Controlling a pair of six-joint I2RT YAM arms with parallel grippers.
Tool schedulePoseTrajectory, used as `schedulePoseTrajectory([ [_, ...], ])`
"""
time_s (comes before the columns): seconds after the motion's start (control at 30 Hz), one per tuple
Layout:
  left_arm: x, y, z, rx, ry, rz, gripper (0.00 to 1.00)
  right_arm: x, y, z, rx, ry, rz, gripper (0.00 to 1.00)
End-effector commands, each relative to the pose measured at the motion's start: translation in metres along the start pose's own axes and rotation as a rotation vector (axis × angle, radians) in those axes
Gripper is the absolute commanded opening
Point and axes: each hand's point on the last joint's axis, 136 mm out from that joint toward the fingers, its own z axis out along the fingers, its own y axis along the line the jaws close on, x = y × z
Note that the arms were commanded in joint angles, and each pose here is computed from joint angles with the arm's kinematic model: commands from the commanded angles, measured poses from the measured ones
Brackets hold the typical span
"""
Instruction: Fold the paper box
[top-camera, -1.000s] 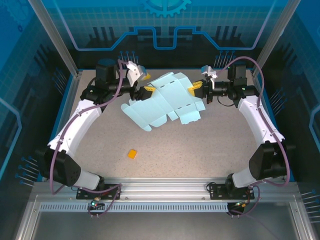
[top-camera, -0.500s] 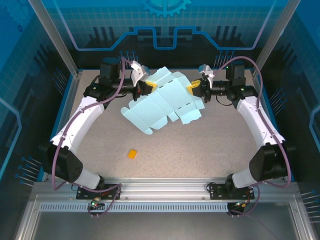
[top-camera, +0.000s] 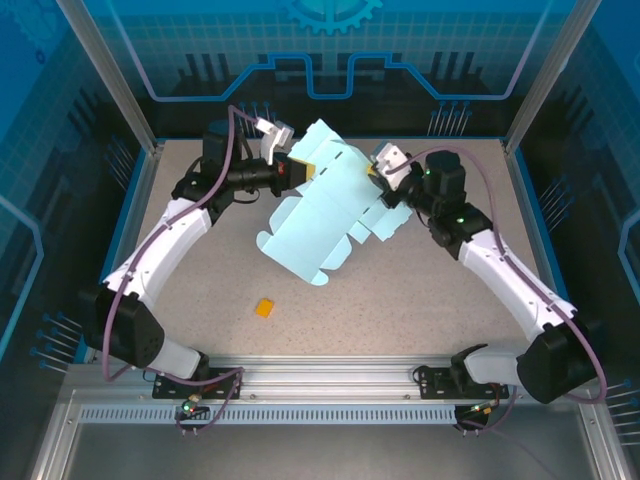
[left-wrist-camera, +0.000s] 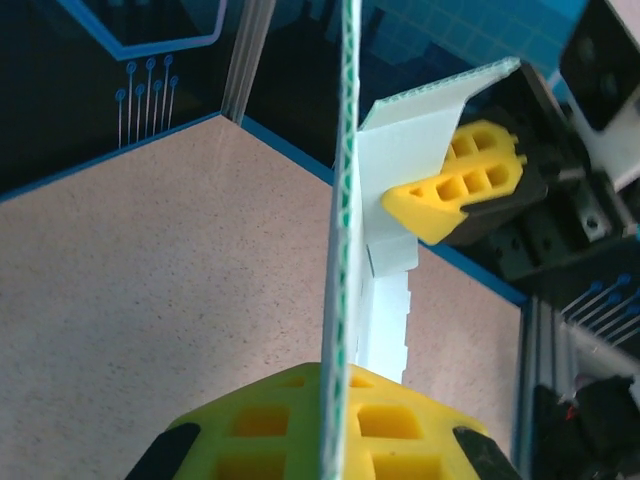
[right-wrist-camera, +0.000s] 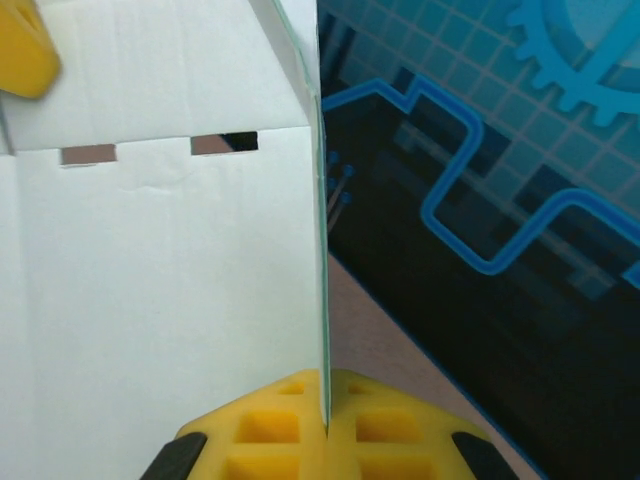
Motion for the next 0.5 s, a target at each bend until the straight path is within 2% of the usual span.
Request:
schedulePoseTrajectory([
  [0.0,-0.03,-0.014,0.0,0.037,-0.116,-0.068,0.0,-0.003,-0.009,0.007,0.175,0.003,-0.08,0.01],
  [0.23,-0.024,-0.003,0.009,0.035,-0.112,-0.134,0.0,0.012,-0.004,0.021,0.291,0.03,-0.159,0.01],
  [0.47,-0.015,0.012,0.015,-0.013,-0.098,-0.138,0.0,0.018,-0.001,0.022,0.221,0.046,-0.115,0.0],
])
